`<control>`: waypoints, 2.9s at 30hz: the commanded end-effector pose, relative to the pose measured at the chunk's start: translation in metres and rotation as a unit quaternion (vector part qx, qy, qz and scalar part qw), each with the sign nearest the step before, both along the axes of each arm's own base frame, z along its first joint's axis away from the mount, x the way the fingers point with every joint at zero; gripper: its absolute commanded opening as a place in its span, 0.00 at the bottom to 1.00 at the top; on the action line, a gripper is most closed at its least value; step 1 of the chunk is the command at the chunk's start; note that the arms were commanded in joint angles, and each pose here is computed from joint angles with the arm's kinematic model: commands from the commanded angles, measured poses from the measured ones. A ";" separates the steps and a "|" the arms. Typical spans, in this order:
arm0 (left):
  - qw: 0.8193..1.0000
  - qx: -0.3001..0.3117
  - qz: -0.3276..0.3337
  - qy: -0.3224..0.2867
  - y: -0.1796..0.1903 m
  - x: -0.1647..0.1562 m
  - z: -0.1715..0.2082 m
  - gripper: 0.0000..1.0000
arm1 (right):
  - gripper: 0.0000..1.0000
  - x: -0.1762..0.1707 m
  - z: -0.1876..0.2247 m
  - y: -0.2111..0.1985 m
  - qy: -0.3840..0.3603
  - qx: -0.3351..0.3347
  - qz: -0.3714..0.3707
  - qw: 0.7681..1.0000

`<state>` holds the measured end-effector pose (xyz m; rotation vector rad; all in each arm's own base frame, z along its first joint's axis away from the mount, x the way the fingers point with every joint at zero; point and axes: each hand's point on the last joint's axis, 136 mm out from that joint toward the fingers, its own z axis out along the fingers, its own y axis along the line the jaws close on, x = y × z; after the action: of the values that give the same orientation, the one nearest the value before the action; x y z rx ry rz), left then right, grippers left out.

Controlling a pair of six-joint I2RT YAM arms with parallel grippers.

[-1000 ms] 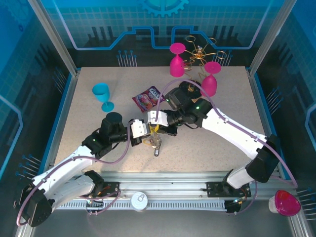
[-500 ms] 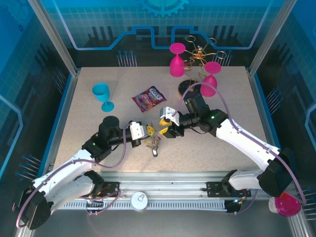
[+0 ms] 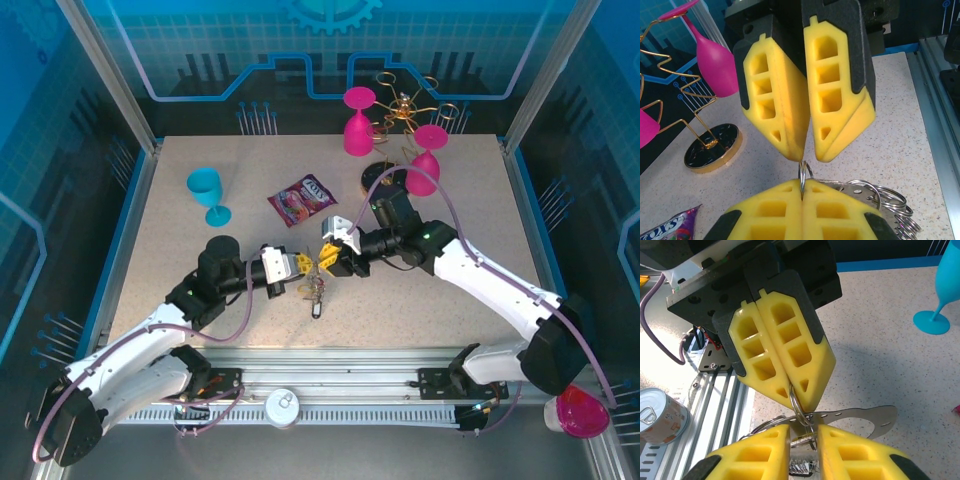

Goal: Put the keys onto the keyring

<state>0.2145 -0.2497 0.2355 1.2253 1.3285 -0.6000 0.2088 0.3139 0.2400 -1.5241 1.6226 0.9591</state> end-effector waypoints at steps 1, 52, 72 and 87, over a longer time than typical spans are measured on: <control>0.999 -0.031 -0.019 -0.023 -0.002 -0.008 0.018 0.00 | 0.21 0.000 0.000 0.001 0.011 0.005 0.006 1.000; 0.993 -0.104 -0.059 -0.008 -0.007 -0.016 0.035 0.00 | 0.45 0.002 -0.009 -0.018 0.014 0.034 -0.049 0.998; 0.992 -0.107 -0.065 0.001 -0.007 -0.018 0.032 0.00 | 0.46 -0.008 -0.015 -0.015 -0.021 0.045 -0.072 0.996; 0.992 -0.111 -0.060 0.001 -0.006 -0.016 0.032 0.00 | 0.31 -0.002 -0.017 0.008 -0.039 0.065 -0.069 0.995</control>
<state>0.2019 -0.2554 0.2552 1.1267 1.2259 -0.8057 0.2035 0.3171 0.2234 -1.3400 1.5822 0.9216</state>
